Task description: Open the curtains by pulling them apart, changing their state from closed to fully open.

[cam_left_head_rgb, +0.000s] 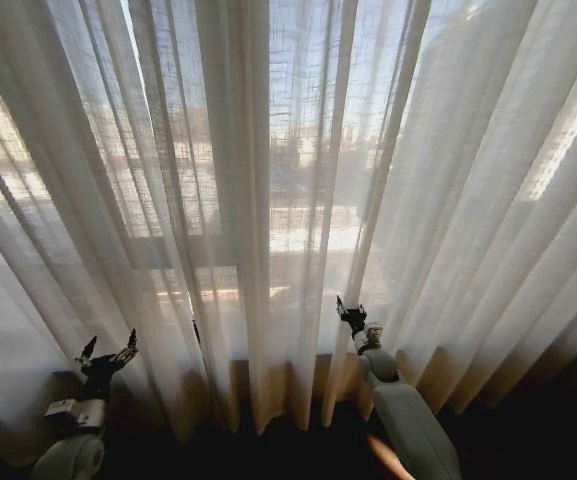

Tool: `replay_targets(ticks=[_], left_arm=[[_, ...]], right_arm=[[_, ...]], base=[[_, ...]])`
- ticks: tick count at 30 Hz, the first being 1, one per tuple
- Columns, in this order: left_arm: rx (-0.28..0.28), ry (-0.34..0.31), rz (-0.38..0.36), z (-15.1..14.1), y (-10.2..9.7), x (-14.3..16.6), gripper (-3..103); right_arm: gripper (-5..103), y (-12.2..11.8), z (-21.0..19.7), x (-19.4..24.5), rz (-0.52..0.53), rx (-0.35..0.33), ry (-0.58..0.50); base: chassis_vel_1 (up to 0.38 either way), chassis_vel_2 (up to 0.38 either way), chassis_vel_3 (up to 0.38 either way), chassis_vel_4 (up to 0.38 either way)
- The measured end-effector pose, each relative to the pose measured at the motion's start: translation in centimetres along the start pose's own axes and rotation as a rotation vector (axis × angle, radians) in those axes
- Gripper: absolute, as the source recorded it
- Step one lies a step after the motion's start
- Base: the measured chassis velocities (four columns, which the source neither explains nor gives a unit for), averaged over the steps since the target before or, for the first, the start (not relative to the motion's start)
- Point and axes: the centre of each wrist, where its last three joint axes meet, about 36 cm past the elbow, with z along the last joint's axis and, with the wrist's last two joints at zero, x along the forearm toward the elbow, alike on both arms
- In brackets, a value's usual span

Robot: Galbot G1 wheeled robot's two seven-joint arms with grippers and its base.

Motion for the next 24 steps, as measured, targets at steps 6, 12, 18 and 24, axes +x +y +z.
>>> replay_targets(ticks=[6, 12, 18, 24], left_arm=[[0.000, 0.000, 0.000, 0.0, 0.0, 0.0, 100], [0.000, 0.000, 0.000, 0.0, 0.0, 0.0, 100], [0.000, 0.000, 0.000, 0.0, 0.0, 0.0, 100], [0.000, 0.000, 0.000, 0.0, 0.0, 0.0, 100]], right_arm=[[15, -0.1, -0.1, 0.3, -0.010, -0.009, -0.009], [0, 0.3, 0.0, 0.3, -0.044, -0.025, -0.031], [0, -0.2, 0.4, 0.6, -0.081, -0.014, -0.069], [0, -1.3, 0.8, 1.3, -0.135, -0.027, -0.063]], base=[[0.000, 0.000, 0.000, 0.000], [0.000, 0.000, 0.000, 0.000], [0.000, 0.000, 0.000, 0.000], [0.000, 0.000, 0.000, 0.000]])
